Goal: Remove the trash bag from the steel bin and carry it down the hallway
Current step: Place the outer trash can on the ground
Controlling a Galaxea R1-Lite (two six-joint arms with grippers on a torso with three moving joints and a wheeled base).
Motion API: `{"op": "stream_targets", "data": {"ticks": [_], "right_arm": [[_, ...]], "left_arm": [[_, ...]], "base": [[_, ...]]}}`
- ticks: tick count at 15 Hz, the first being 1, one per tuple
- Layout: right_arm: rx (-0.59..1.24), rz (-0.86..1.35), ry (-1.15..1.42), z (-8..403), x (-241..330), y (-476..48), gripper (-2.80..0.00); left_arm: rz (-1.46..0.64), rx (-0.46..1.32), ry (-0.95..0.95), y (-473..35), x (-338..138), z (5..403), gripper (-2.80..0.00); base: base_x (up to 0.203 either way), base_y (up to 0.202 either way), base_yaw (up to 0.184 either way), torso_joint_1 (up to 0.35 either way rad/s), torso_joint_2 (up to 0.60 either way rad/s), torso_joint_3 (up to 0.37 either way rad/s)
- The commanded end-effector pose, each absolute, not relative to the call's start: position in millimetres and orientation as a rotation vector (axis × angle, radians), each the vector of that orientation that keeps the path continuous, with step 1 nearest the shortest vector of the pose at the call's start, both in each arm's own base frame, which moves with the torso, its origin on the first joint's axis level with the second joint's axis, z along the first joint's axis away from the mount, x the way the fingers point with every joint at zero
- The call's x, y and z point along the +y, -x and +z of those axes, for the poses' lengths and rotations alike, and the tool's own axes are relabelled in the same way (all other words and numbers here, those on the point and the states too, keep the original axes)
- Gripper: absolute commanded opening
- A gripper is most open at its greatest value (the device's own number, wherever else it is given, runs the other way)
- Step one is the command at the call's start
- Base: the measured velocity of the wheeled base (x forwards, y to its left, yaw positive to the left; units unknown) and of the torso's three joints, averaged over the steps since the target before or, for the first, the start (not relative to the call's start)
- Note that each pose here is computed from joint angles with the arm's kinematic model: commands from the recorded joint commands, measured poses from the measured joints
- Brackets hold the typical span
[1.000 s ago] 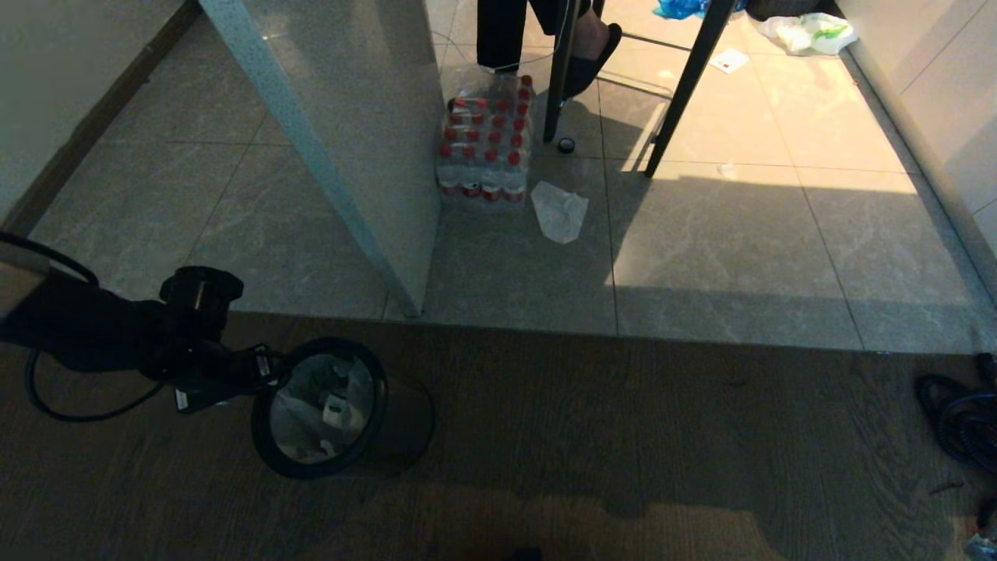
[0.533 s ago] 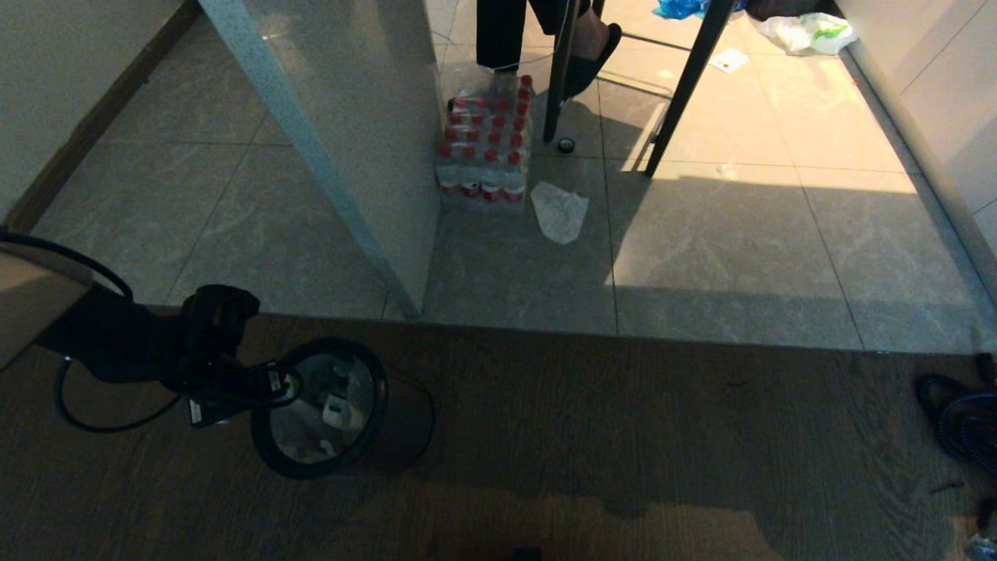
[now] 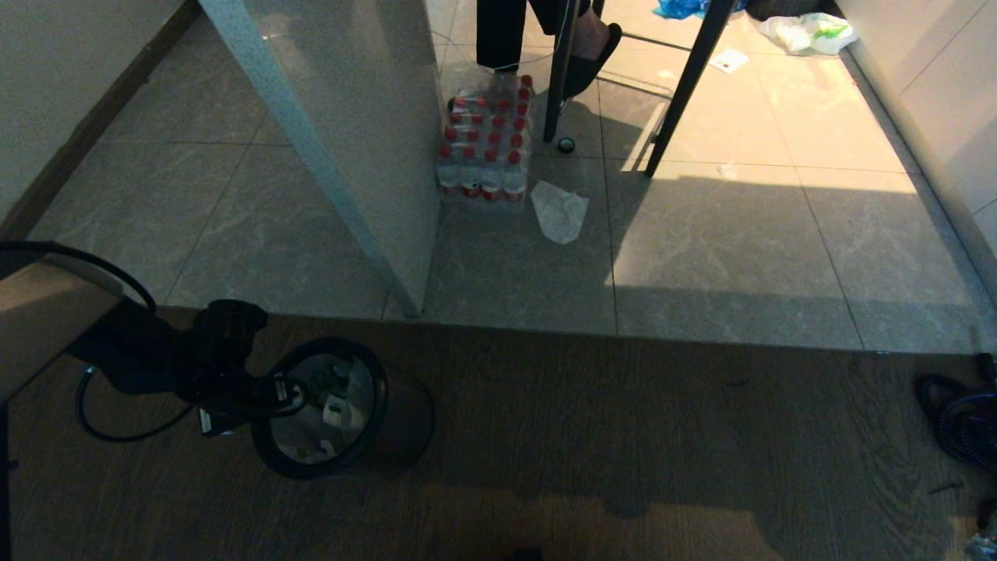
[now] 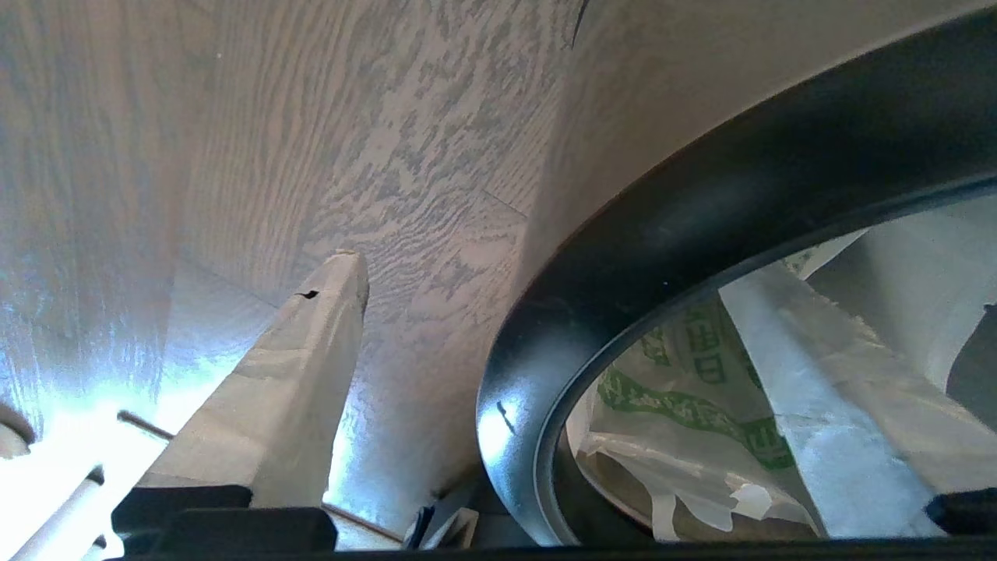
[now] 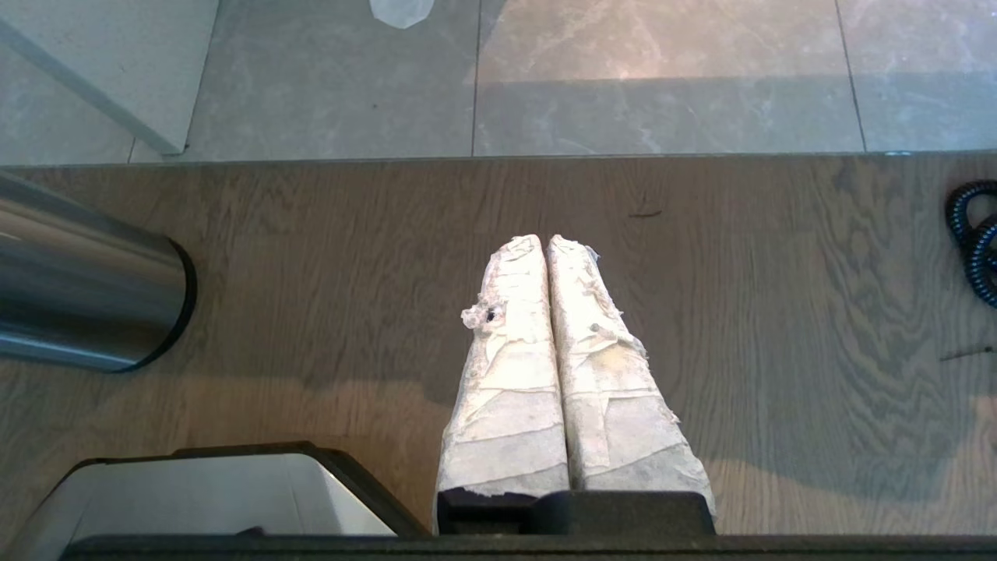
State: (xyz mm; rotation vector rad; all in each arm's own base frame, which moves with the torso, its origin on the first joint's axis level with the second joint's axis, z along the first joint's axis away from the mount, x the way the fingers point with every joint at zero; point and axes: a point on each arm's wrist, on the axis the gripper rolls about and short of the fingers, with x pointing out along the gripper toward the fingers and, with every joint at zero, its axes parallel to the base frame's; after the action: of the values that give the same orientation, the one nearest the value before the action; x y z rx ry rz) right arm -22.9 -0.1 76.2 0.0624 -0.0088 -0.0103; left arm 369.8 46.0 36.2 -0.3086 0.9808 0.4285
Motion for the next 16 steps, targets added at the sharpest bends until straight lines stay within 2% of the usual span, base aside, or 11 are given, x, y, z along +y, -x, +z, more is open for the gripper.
{"op": "stream_targets", "data": {"ticks": [1, 10, 16], "right_arm": [[-0.009, -0.009, -0.063, 76.2, -0.1, 22.9, -2.8], [-0.009, -0.009, -0.063, 76.2, -0.1, 22.9, -2.8], [-0.01, -0.01, -0.063, 76.2, -0.1, 22.9, -2.8]], "left_arm": [[0.433, 0.977, 0.311, -369.3, 46.7, 37.2, -2.8], [0.427, 0.977, 0.312, -369.7, 44.8, 34.3, -2.8], [0.404, 0.796, 0.385, -347.3, 39.5, 108.0, -2.8]], "base": [[0.0, 0.0, 0.0, 0.0, 0.0, 0.0], [0.0, 0.0, 0.0, 0.0, 0.0, 0.0], [0.0, 0.0, 0.0, 0.0, 0.0, 0.0]]}}
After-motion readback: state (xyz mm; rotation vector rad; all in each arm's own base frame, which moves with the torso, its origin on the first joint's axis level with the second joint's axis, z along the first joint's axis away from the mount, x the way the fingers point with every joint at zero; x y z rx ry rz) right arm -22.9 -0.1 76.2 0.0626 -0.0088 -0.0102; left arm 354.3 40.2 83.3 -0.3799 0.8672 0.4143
